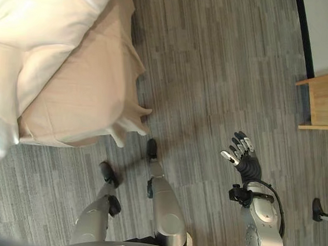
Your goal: Making the bed.
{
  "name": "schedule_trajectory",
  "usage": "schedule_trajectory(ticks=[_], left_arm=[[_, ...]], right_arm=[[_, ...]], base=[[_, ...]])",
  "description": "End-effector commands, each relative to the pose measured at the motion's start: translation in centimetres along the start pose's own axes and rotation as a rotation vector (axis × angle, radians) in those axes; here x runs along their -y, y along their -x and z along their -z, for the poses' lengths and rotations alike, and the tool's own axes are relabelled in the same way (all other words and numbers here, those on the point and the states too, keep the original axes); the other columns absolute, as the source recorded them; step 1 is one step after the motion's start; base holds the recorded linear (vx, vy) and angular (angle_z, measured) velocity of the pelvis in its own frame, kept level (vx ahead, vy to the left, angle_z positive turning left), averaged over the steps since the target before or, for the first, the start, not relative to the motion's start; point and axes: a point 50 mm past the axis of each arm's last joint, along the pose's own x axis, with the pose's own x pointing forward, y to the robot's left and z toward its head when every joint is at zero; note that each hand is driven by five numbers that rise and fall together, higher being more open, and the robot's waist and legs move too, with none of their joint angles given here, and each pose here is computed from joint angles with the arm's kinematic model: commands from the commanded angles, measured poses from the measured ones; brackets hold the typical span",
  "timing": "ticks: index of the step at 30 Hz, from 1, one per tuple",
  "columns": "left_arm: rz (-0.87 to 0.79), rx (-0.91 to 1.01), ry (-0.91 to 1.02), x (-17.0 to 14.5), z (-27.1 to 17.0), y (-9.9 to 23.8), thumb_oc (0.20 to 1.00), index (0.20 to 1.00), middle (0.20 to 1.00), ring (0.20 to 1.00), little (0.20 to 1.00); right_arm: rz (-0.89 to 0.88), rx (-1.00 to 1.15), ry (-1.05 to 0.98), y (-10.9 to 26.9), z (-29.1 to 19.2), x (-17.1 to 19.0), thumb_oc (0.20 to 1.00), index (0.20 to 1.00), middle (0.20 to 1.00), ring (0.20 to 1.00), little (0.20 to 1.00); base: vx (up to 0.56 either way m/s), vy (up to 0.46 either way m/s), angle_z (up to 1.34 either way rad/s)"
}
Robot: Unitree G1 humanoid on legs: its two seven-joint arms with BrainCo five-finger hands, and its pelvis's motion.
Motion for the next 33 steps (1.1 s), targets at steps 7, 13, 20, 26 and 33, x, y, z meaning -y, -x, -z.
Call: schedule_trajectory(ticks=[7,13,20,26,33], left_arm=[[0.119,0.013,0.1,1.7,-0.5,0.2,0.2,0.2,0.2,0.2,0.2],[0.169,0.28,0.092,2.6,-7.0,0.2,0.2,0.2,0.2,0.2,0.2],[0.359,0.632,-0.008,6.5,-12.9,4.1,0.2,0.2,0.2,0.2,0.2],[0.714,0.806,-0.033,11.1,-11.2,11.2,0.2,0.2,0.2,0.2,0.2],[1.118,0.664,0.193,15.3,-5.4,18.4,0.2,0.2,0.2,0.2,0.2]], right_arm=[[0.009,0.077,0.038,-1.0,-1.9,1.0,1.0,1.0,1.0,1.0,1.0],[0.005,0.054,0.038,-1.1,-1.3,1.1,1.0,1.0,1.0,1.0,1.0],[0.032,0.047,0.06,-1.4,-1.3,1.8,1.0,1.0,1.0,1.0,1.0],[0.097,0.054,0.111,-1.5,-1.7,3.2,1.0,1.0,1.0,1.0,1.0],[0.132,0.044,0.158,-1.2,-1.6,3.9,1.0,1.0,1.0,1.0,1.0]], base=[[-0.03,-0.011,-0.11],[-0.02,-0.005,0.07],[-0.01,0.009,0.04],[0.0,0.029,0.0],[0.02,0.014,-0.04]])
